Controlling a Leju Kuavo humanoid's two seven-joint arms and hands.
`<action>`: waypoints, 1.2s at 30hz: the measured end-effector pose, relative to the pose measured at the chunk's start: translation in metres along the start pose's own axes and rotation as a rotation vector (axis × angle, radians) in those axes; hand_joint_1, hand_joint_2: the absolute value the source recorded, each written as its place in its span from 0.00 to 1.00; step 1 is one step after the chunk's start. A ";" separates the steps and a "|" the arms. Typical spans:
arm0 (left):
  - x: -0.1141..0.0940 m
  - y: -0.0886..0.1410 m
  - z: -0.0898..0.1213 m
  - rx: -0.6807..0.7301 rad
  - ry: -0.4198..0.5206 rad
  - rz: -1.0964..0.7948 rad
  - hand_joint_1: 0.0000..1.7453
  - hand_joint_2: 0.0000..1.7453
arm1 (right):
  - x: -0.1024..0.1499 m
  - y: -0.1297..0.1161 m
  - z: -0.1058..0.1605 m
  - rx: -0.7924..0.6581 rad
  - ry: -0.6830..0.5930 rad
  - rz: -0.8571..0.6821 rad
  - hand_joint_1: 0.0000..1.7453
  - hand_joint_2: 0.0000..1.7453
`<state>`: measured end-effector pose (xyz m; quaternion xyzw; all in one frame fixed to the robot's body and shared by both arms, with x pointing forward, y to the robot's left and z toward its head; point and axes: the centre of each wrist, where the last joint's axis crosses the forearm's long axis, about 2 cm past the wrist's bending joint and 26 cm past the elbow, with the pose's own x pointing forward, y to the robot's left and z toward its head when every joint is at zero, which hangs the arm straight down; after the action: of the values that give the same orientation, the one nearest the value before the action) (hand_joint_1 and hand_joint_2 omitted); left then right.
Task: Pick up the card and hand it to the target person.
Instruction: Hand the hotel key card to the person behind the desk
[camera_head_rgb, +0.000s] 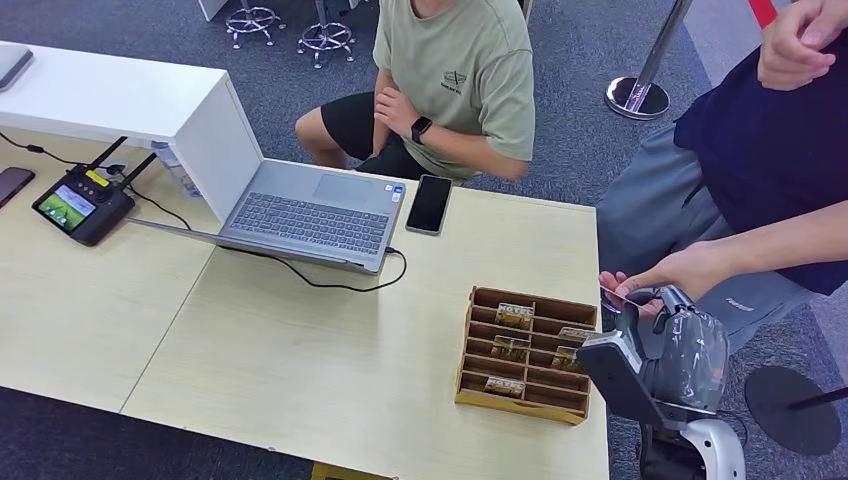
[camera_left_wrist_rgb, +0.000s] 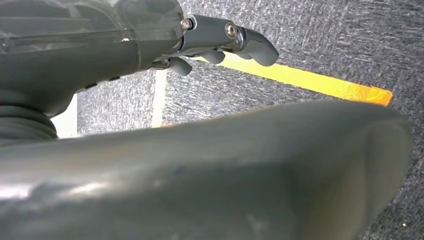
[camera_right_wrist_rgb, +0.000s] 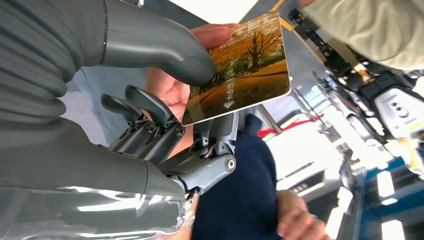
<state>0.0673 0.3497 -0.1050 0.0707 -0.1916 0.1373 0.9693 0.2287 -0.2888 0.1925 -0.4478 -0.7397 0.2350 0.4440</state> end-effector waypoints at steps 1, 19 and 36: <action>0.000 0.000 0.000 -0.001 -0.002 -0.004 0.00 0.00 | 0.000 0.000 0.001 0.000 0.009 -0.003 0.97 1.00; 0.000 0.001 0.000 0.053 0.071 0.020 0.00 0.00 | -0.013 -0.009 0.014 -0.045 0.040 -0.036 0.97 1.00; 0.003 0.009 -0.001 0.038 0.032 0.041 0.00 0.25 | 0.000 -0.004 0.007 -0.086 0.002 -0.130 0.00 1.00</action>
<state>0.0680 0.3591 -0.1038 0.0832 -0.1748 0.1618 0.9676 0.2211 -0.2905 0.1919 -0.4178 -0.7761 0.1732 0.4394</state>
